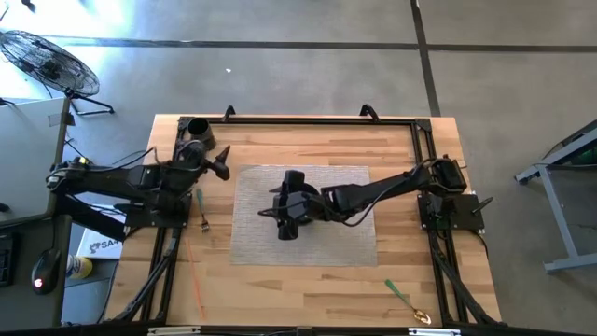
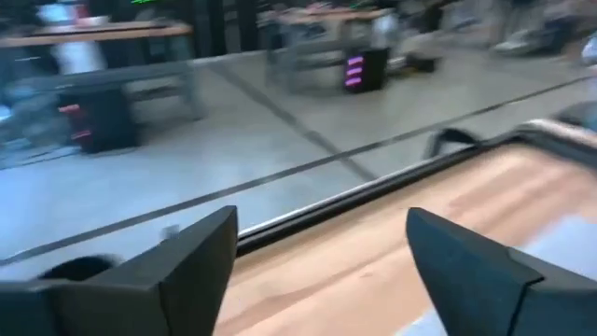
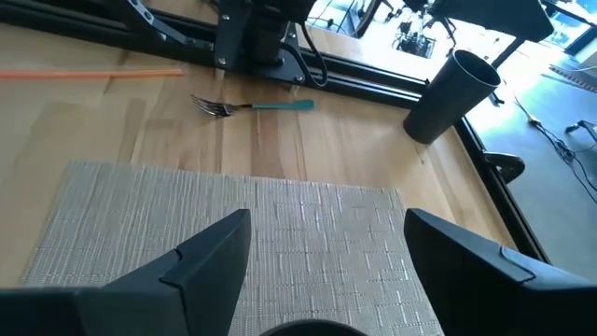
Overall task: Pick & Place Utensil
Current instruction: Put the black cup on the upper right of the black bowl on the gray mat
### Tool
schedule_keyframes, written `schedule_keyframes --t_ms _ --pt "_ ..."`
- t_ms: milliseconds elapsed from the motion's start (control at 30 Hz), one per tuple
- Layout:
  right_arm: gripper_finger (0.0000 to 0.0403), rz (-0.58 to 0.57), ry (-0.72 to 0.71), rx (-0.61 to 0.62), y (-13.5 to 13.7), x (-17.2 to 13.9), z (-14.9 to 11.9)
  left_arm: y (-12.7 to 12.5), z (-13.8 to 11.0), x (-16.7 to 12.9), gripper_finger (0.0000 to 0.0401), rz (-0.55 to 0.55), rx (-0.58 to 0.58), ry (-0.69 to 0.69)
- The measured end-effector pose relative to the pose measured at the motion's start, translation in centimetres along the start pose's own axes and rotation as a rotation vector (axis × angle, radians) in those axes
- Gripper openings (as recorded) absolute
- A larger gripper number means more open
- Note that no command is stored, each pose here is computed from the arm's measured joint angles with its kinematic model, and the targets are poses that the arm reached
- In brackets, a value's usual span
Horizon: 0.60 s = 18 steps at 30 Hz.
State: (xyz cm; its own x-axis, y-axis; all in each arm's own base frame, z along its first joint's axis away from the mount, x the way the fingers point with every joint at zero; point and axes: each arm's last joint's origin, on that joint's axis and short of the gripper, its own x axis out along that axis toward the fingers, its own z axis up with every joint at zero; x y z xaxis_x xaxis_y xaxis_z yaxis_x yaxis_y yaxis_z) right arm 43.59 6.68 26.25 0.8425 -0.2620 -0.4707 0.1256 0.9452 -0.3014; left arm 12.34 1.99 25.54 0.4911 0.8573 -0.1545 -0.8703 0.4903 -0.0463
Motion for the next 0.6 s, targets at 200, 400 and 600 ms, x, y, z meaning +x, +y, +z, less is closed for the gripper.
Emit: schedule_keyframes --t_ms 200,400,600 --pt "0.0277 0.008 0.003 0.002 0.1 0.0 0.0 -0.3 0.3 0.2 0.0374 0.128 -0.060 0.056" --pt "0.0277 0.010 0.018 0.014 0.1 0.0 -0.2 0.0 -1.5 0.6 0.0388 0.202 -0.151 0.143" --pt "0.0277 0.009 0.019 0.017 0.1 0.0 -0.2 1.4 -3.5 1.8 0.0388 0.387 -0.196 0.302"
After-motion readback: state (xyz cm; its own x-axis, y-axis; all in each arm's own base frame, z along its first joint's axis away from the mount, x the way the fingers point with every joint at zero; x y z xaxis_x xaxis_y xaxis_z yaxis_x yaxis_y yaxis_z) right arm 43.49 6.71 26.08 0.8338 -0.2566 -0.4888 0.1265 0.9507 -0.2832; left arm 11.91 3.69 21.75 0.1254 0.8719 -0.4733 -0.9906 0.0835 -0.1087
